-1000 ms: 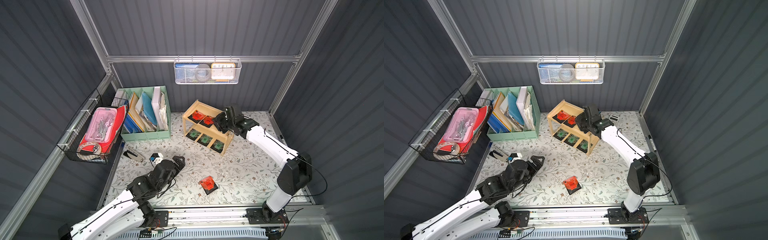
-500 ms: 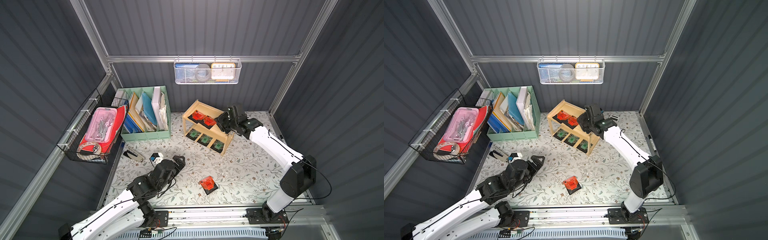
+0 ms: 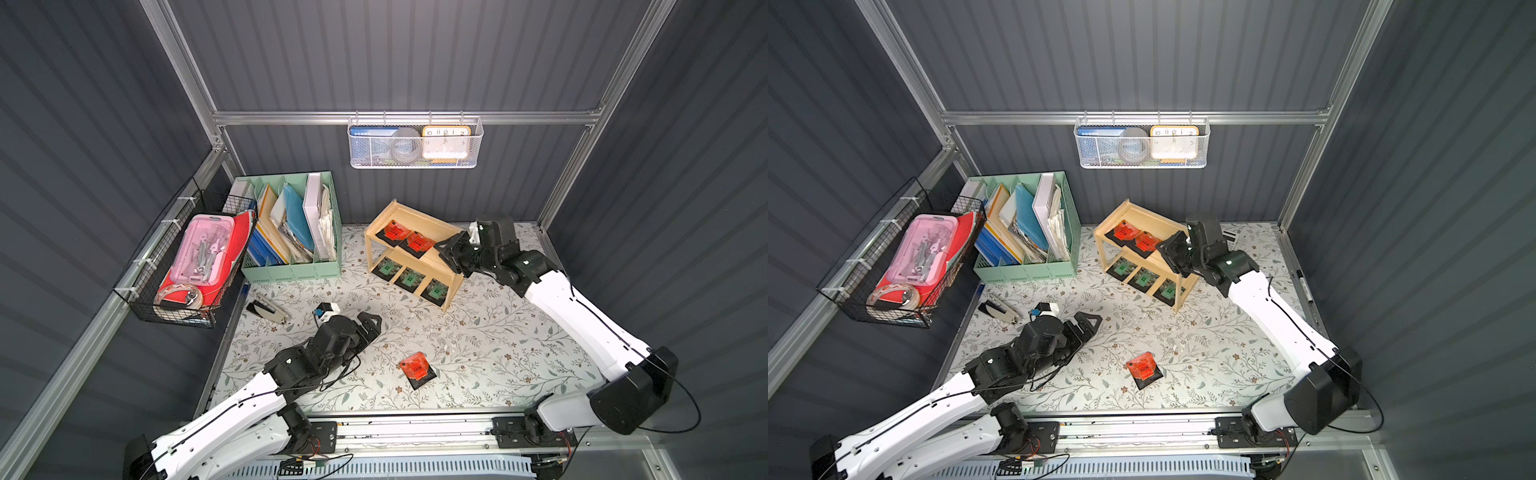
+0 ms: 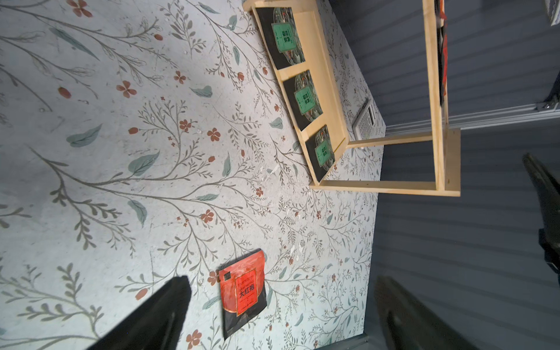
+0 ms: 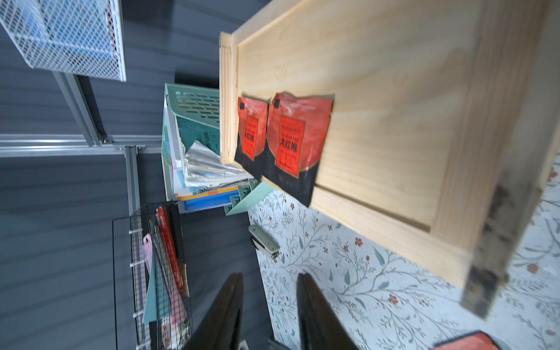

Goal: Place the tea bags on the shelf by color
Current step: Place the tea bag on the shelf, then pick up the tea bag from the center of the board.

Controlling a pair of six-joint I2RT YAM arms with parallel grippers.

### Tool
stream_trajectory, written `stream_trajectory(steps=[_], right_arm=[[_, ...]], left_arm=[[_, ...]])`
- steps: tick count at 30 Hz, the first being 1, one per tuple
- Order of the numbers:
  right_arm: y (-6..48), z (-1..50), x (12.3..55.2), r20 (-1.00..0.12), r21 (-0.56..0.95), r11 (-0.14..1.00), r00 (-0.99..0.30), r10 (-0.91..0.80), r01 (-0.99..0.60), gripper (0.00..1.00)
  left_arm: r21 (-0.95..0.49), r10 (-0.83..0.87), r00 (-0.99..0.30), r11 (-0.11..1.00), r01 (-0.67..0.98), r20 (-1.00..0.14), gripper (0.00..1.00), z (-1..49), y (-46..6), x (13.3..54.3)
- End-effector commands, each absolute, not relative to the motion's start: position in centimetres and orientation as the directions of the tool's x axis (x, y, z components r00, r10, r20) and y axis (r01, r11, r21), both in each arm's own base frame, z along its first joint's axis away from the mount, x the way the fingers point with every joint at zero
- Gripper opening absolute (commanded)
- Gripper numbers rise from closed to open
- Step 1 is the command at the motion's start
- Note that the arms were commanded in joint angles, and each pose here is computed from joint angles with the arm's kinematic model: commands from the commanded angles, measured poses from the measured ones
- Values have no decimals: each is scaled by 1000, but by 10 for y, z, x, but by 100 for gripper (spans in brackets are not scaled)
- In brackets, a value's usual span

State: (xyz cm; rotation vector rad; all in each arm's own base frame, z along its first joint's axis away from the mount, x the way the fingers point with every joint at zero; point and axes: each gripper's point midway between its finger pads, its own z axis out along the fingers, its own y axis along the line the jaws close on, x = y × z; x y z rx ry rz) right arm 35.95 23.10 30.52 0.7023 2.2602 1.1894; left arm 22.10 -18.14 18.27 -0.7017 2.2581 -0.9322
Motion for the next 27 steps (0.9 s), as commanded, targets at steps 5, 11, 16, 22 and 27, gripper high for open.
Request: stream_trajectory(steps=[5,11,16,22,27], right_arm=[[226,289,285,-169,838,526,-848,502,144,36],[209,259,233,-205,805,585,-876,437,103,37],[201,226,201,-189,769,629,-900,394,113,37],[201,191,180,-177,737,665,-915,363,122,38],[214,160,171,-153,692,713,-944,293,110,39]], left_arm=[[-730,-502,-791,675,-107,-348,100,181,-203,210],[-742,-428,-854,666,-77,-297,100,169,-223,203],[-751,-396,-881,656,-74,-258,100,159,-236,202],[-737,-364,-909,668,-103,-202,100,142,-249,202],[-710,-369,-918,685,-165,-143,100,121,-253,199]])
